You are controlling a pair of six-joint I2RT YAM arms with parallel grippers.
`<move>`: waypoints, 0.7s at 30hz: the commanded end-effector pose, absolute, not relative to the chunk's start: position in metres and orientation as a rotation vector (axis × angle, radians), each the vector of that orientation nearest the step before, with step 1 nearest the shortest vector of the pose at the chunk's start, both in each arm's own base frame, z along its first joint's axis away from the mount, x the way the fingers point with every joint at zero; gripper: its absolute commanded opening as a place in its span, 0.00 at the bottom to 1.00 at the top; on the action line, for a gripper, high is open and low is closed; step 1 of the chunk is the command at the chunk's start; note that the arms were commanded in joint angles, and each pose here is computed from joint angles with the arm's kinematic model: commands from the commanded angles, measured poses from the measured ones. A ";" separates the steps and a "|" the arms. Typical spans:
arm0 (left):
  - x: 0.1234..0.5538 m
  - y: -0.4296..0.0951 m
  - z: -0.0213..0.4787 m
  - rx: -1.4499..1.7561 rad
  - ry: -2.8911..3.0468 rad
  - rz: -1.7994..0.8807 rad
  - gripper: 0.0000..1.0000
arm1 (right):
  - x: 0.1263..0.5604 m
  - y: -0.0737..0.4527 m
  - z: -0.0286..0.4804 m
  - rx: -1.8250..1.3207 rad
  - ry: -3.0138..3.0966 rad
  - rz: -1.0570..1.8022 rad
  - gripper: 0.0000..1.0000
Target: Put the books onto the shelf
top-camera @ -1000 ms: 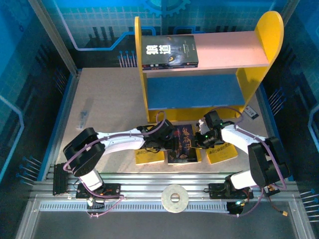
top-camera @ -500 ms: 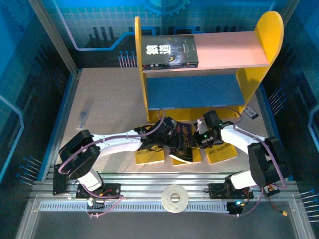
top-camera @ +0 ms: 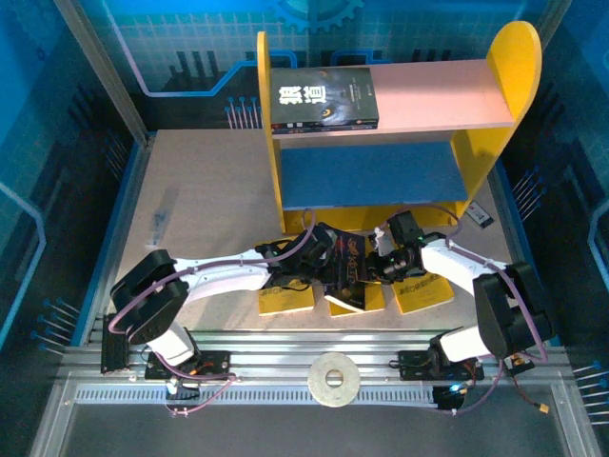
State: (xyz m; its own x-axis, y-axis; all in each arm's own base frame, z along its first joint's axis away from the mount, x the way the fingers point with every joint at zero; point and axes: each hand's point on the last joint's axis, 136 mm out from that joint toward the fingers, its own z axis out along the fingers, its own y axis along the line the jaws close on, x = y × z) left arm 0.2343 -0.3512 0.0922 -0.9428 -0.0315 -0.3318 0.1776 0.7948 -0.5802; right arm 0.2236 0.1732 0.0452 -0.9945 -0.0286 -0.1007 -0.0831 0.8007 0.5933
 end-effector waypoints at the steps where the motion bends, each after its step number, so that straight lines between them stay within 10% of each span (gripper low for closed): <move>1: 0.238 -0.352 0.118 0.162 2.592 -0.900 0.37 | 0.223 0.177 0.055 -0.131 2.869 1.004 0.35; 21: 0.233 -0.350 0.127 0.224 2.575 -0.912 0.06 | 0.232 0.182 0.078 -0.143 2.784 1.070 0.47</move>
